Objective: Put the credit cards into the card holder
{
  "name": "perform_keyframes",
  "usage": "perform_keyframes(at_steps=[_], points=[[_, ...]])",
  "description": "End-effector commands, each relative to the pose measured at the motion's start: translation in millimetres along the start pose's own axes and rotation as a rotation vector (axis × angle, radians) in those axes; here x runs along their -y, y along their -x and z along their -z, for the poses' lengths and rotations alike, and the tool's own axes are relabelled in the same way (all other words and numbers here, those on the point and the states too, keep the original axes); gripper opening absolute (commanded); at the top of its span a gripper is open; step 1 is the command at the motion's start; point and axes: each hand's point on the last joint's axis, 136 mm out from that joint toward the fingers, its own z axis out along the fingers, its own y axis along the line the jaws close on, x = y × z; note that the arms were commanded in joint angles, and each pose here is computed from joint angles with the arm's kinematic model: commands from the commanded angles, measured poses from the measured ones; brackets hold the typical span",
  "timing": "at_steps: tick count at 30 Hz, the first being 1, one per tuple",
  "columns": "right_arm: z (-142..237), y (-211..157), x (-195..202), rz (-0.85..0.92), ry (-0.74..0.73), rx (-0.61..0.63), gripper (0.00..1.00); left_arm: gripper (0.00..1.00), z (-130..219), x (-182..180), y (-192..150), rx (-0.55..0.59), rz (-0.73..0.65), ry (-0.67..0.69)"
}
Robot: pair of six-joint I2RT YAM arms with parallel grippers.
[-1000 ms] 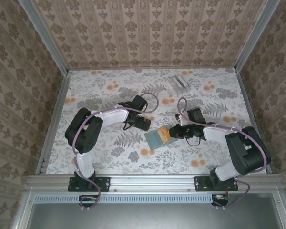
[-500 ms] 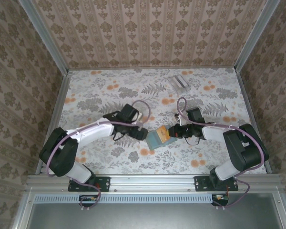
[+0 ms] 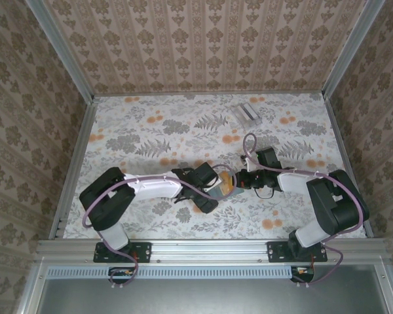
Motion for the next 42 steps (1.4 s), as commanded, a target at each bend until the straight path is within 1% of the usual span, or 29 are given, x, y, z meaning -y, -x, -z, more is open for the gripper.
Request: perform_keyframes(at_steps=[1,3,6,10,14,17,20,21,25,28,30,31,33,36,37,38,39,40,42], points=[[4.1,1.9,1.5,0.007,-0.03,0.009,0.0,1.0,-2.5,-37.6,-4.1,-0.029,-0.023,0.198],[4.7,1.1,0.1,0.008,-0.025,0.005,0.0,1.0,0.5,-52.9,-9.0,-0.061,-0.016,0.265],[5.2,2.5,-1.6,0.012,-0.02,0.009,0.0,1.0,8.2,-66.4,-11.4,-0.058,-0.014,0.32],[4.4,6.8,-4.1,0.013,-0.007,0.022,0.0,1.0,15.2,-77.7,-16.7,-0.039,0.055,0.302],[2.1,16.4,-7.4,0.011,0.006,0.037,0.0,1.0,21.1,-80.5,-19.4,-0.014,0.074,0.292],[-2.6,22.4,-13.0,0.005,0.043,0.032,0.0,1.0,29.0,-72.5,-15.1,0.045,0.082,0.223],[-5.9,25.4,-14.3,-0.007,0.063,0.035,0.0,1.0,38.3,-63.7,-5.8,0.124,0.131,0.122],[-6.4,25.8,-14.8,-0.012,0.068,0.037,0.0,1.0,41.6,-63.3,-2.5,0.155,0.17,0.086],[-9.1,23.4,-12.3,-0.023,0.072,0.032,0.0,1.0,43.6,-59.8,9.0,0.245,0.346,-0.126],[-11.8,21.3,-10.3,-0.04,0.078,0.022,0.0,1.0,39.1,-67.3,11.8,0.27,0.453,-0.2],[-13.4,19.1,-10.6,-0.048,0.093,0.011,0.0,0.96,33.1,-70.4,10.1,0.262,0.498,-0.23],[-14.0,18.3,-11.0,-0.052,0.101,0.004,0.0,0.94,29.3,-74.5,7.8,0.247,0.522,-0.217],[-14.9,16.5,-10.8,-0.061,0.112,-0.005,0.0,0.89,23.1,-78.4,2.6,0.218,0.538,-0.199],[-14.8,16.1,-11.7,-0.072,0.133,-0.007,0.0,0.84,17.5,-77.3,1.7,0.205,0.55,-0.209],[-14.6,16.5,-12.8,-0.07,0.141,-0.007,0.0,0.76,15.5,-76.0,2.0,0.204,0.552,-0.218],[-14.3,16.7,-13.2,-0.071,0.147,-0.008,0.0,0.63,13.8,-74.7,2.3,0.2,0.552,-0.228],[-14.5,16.9,-13.4,-0.073,0.151,-0.008,0.0,0.54,12.1,-73.3,2.1,0.192,0.552,-0.236],[-13.7,17.7,-14.2,-0.076,0.158,-0.007,0.0,0.49,10.8,-72.3,2.1,0.184,0.555,-0.243],[-12.9,18.9,-15.6,-0.081,0.171,-0.005,0.0,0.47,8.6,-72.3,1.8,0.174,0.566,-0.245]])
